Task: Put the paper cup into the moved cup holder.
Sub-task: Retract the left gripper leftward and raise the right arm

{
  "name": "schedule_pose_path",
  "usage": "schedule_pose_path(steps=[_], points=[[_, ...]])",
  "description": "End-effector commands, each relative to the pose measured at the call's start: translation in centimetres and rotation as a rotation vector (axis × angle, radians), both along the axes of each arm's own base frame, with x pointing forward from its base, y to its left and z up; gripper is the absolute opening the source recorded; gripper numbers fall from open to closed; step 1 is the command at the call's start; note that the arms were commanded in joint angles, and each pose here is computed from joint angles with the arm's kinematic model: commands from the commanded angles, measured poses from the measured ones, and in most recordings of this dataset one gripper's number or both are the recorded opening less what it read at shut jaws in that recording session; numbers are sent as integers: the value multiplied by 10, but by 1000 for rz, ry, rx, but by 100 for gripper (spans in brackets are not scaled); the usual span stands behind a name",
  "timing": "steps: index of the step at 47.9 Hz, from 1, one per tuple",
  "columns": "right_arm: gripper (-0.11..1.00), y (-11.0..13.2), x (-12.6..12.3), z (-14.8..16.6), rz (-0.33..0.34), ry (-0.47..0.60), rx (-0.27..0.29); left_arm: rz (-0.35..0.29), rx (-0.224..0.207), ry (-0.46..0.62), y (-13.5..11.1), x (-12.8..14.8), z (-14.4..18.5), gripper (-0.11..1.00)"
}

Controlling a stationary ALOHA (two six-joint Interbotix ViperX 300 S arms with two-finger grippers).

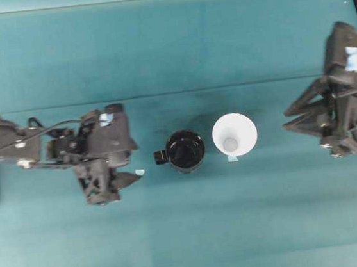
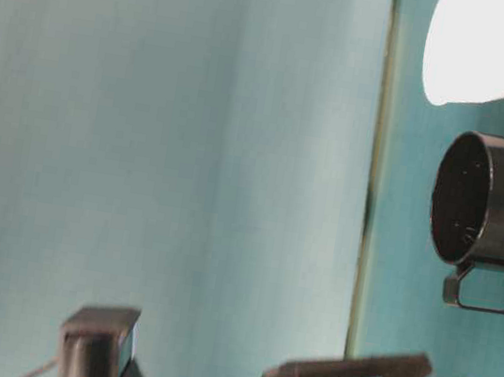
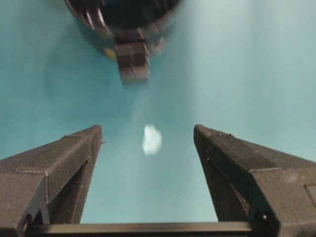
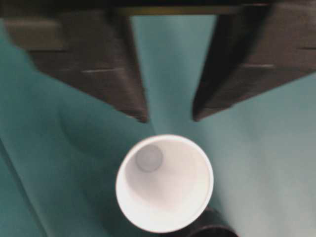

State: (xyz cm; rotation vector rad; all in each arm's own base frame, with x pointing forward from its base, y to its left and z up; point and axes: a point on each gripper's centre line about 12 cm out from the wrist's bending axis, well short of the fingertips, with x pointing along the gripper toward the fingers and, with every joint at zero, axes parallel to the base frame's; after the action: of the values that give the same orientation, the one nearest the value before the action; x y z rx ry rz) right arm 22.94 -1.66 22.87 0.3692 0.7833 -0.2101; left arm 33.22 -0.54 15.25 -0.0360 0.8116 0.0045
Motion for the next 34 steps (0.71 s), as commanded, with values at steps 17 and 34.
schedule_pose_path(steps=[17,34], points=[[90,-24,39,62,-131,250,73,22,-34,-15,-4,-10,8,80],[90,-42,63,77,-179,397,94,22,-34,-13,-4,-10,7,80]])
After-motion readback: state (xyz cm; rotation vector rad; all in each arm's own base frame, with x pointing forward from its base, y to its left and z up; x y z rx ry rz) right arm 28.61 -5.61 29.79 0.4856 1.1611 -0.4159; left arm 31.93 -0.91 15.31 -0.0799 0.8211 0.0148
